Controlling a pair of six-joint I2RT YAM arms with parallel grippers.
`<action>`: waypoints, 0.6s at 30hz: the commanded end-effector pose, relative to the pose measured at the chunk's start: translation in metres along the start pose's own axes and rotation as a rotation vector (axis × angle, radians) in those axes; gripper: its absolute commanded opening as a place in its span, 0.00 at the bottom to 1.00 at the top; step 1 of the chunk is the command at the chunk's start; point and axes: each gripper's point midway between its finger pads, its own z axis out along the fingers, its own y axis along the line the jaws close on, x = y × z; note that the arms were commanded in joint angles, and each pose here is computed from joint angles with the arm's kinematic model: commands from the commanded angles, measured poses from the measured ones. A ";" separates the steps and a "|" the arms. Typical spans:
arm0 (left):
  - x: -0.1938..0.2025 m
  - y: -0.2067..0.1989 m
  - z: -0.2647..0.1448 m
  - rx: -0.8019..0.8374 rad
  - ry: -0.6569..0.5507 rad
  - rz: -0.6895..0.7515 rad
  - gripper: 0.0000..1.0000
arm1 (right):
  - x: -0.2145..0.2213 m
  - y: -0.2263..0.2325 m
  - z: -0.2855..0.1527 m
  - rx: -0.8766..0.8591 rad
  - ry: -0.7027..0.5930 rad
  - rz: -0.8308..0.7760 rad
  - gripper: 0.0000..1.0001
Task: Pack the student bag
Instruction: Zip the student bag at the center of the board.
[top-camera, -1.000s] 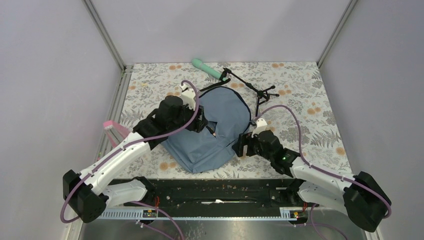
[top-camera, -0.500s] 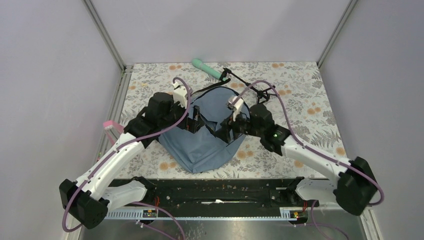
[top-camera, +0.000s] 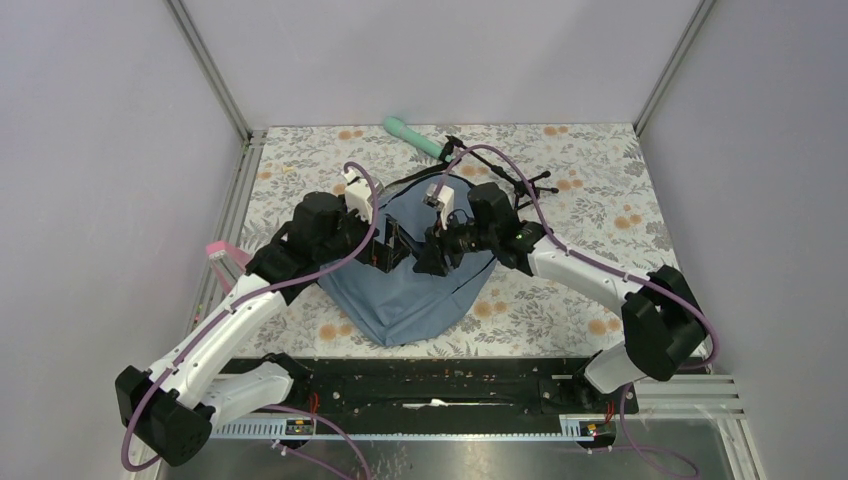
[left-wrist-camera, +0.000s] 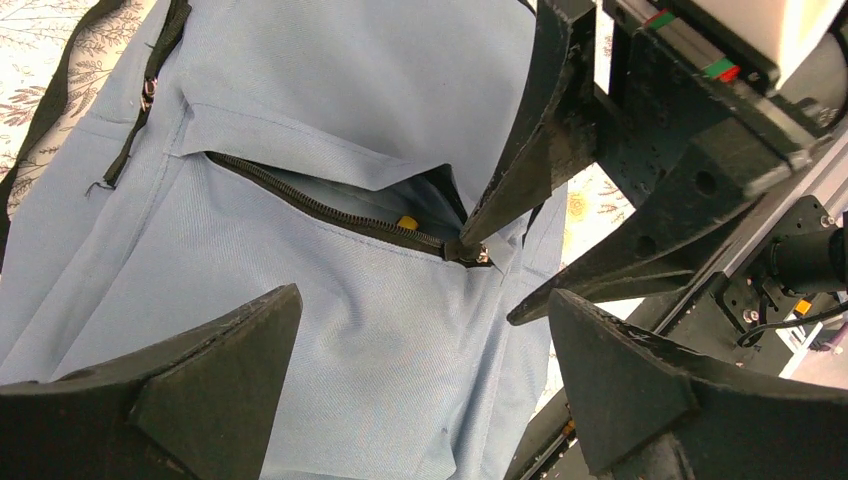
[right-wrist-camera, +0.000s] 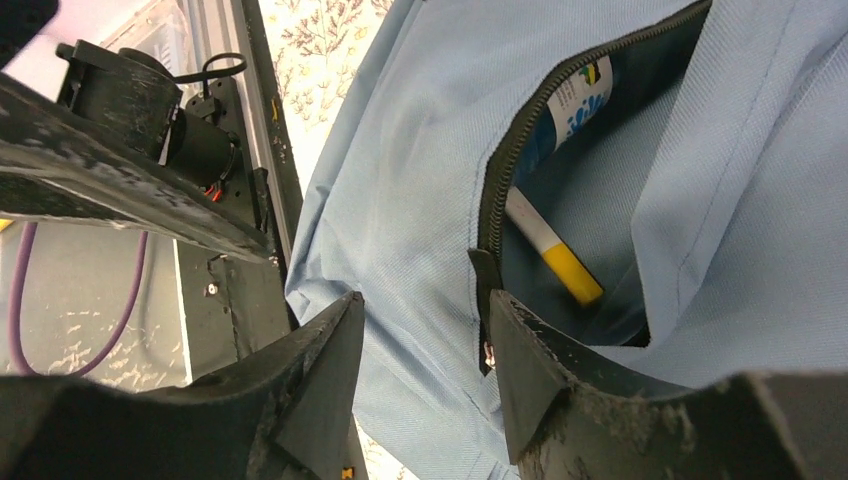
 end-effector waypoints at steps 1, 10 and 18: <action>-0.015 -0.005 -0.001 0.033 -0.060 0.035 0.99 | -0.003 -0.004 -0.003 -0.009 0.005 -0.015 0.56; -0.015 -0.006 0.000 0.038 -0.057 0.033 0.99 | 0.006 -0.016 0.000 0.018 0.023 0.003 0.54; -0.015 -0.005 -0.001 0.036 -0.060 0.036 0.99 | 0.005 -0.022 0.003 0.027 0.028 0.009 0.43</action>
